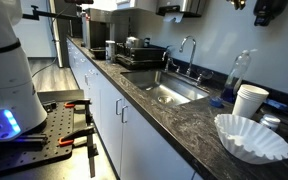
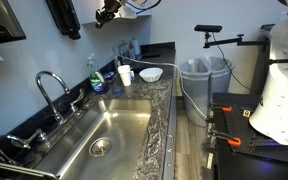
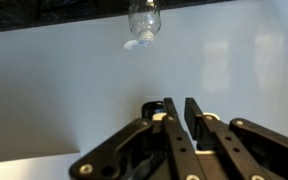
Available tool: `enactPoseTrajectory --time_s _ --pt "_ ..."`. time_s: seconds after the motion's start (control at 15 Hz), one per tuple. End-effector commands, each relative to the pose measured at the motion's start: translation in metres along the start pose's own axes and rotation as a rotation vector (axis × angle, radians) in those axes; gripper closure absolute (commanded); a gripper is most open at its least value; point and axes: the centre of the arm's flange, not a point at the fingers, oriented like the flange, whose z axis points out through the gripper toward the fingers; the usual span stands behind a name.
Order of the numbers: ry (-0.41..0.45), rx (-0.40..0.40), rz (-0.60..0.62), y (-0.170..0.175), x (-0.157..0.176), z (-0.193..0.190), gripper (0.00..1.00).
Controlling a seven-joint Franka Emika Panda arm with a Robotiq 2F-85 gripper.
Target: Press the soap dispenser
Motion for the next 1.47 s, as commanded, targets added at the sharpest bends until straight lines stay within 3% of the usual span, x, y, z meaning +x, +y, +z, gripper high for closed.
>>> enactPoseTrajectory --time_s 0.0,0.6,1.4 --pt "0.089 -0.006 0.011 -0.009 0.012 0.030 1.00" --pt "0.175 -0.094 0.022 -0.009 0.019 0.084 1.00" --pt "0.249 -0.092 0.014 -0.003 0.040 0.124 1.00"
